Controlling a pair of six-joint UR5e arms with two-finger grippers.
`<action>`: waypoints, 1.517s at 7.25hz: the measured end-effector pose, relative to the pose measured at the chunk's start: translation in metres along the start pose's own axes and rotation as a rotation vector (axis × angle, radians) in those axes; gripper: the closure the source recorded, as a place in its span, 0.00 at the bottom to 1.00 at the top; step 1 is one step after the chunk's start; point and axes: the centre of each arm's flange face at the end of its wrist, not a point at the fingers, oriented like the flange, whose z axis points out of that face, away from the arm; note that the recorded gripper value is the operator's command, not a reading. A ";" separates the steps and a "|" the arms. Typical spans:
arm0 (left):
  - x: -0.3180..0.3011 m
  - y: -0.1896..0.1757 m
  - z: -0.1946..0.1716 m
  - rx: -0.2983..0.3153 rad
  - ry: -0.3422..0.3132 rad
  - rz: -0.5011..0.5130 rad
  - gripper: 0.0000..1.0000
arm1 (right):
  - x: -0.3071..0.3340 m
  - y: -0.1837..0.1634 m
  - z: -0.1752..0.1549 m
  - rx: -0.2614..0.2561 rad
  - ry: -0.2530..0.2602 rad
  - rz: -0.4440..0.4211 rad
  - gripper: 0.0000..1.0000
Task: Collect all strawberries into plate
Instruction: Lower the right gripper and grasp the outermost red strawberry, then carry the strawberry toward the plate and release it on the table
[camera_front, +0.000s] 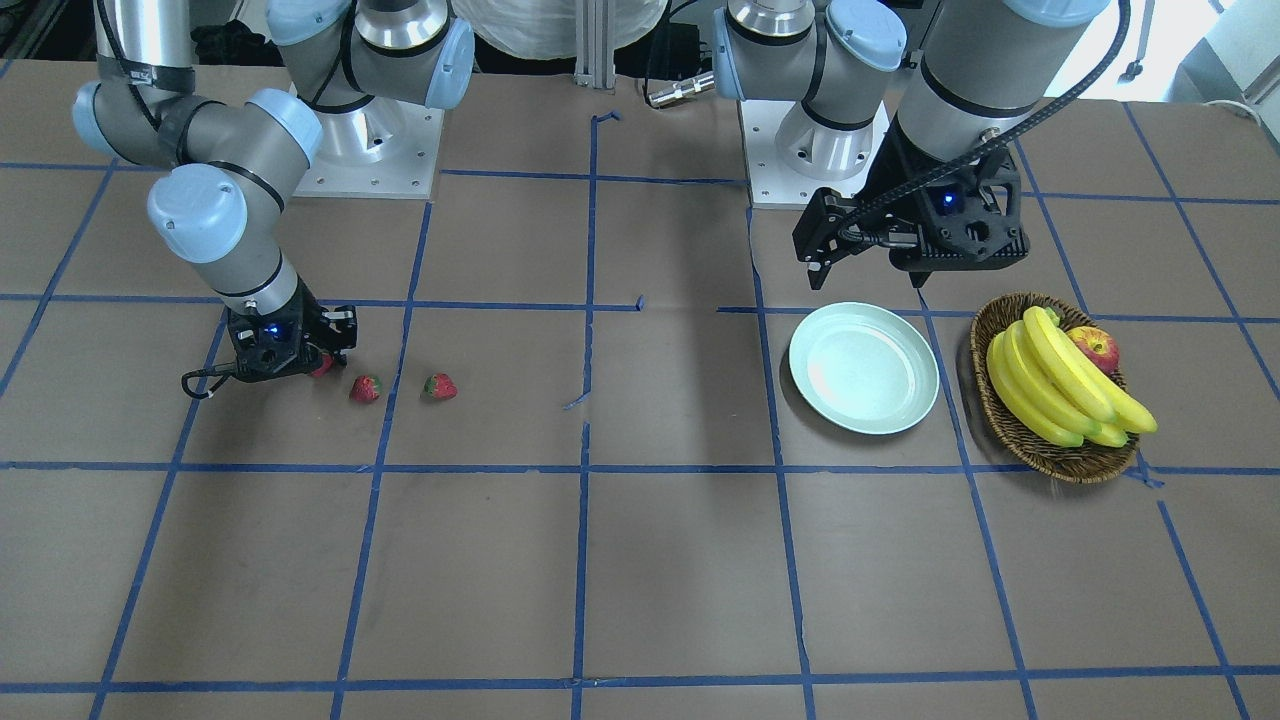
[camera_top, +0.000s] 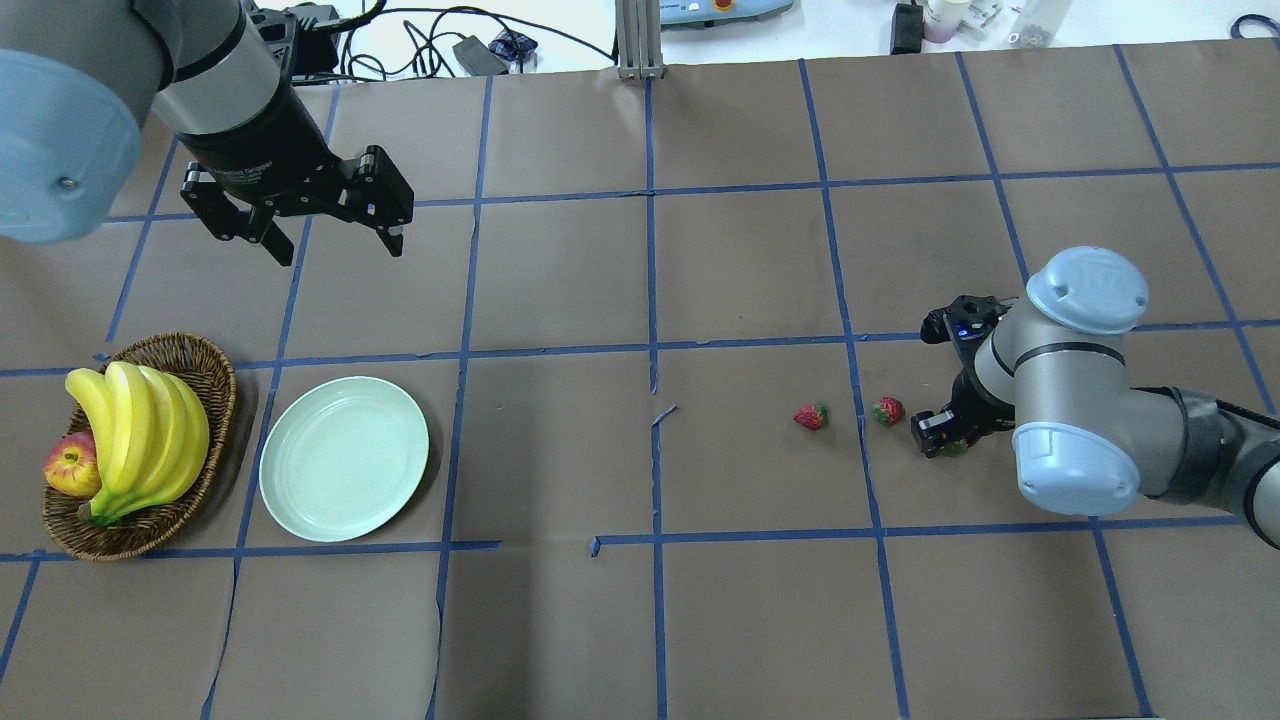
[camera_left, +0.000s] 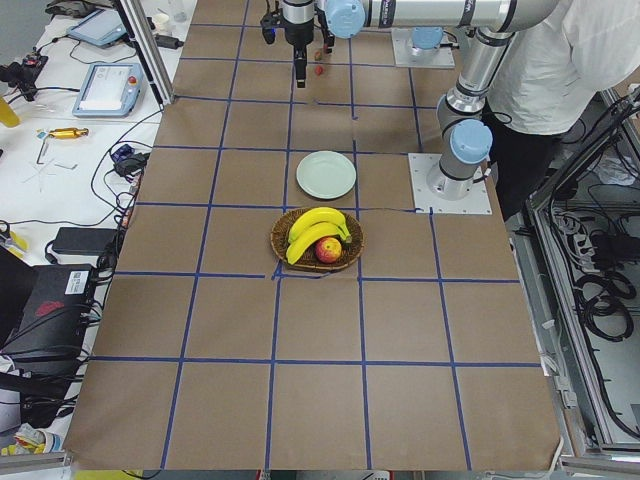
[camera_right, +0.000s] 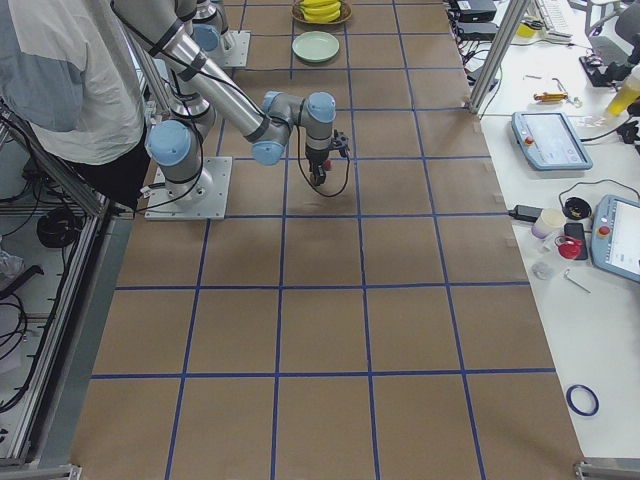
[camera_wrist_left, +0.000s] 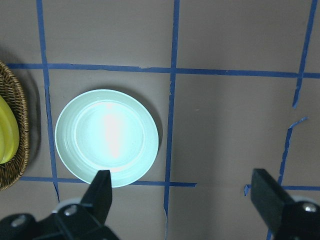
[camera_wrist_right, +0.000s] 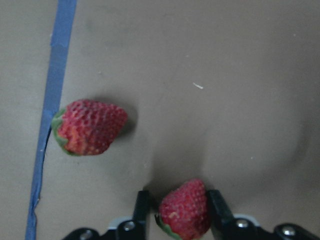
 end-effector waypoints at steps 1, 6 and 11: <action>0.000 0.000 0.000 0.000 0.000 0.000 0.00 | 0.002 -0.003 -0.004 0.008 0.017 0.019 0.88; 0.000 0.000 0.001 -0.001 -0.001 0.002 0.00 | -0.135 -0.085 -0.094 0.041 0.018 0.167 0.88; 0.000 0.000 0.000 0.000 -0.001 0.001 0.00 | -0.358 -0.111 -0.023 0.033 -0.038 0.325 0.16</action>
